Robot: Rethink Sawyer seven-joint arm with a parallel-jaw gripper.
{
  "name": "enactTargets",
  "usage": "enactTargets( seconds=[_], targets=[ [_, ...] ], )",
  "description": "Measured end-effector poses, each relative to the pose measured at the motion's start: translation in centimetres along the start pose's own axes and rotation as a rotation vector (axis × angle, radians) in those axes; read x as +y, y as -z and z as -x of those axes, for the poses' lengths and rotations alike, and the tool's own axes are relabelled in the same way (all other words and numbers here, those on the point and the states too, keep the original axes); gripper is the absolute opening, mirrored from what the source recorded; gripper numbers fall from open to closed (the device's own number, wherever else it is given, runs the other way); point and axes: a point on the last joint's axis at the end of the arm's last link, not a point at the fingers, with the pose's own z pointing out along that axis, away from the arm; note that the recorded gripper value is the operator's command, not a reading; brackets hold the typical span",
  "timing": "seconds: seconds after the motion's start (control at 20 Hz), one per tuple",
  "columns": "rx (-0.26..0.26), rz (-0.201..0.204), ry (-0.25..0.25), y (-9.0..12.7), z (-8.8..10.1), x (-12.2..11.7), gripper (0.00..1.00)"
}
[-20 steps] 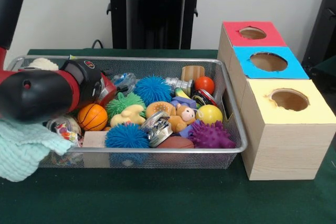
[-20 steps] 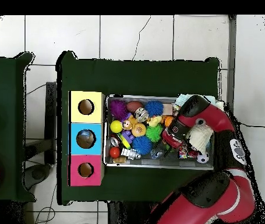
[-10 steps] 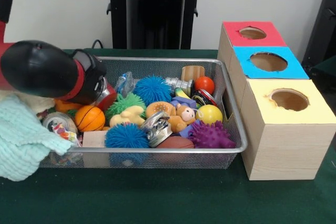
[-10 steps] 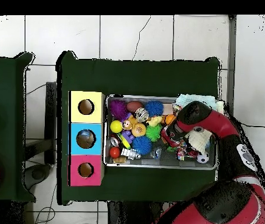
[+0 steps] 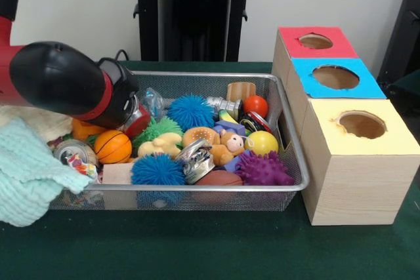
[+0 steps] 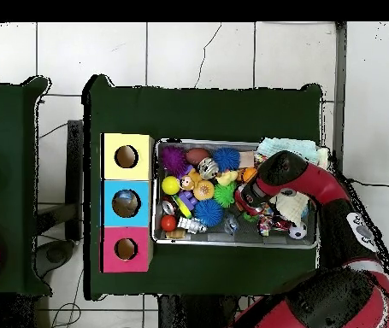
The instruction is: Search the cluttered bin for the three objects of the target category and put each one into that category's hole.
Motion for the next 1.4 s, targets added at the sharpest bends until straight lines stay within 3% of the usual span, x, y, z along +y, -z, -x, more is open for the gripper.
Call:
enactTargets(
  seconds=[0.85,1.4],
  targets=[
    [0.035,0.024,-0.012,0.4,-0.3,0.2,0.0],
    [0.161,-0.035,-0.023,0.8,-1.7,-0.9,0.0]
  ],
)
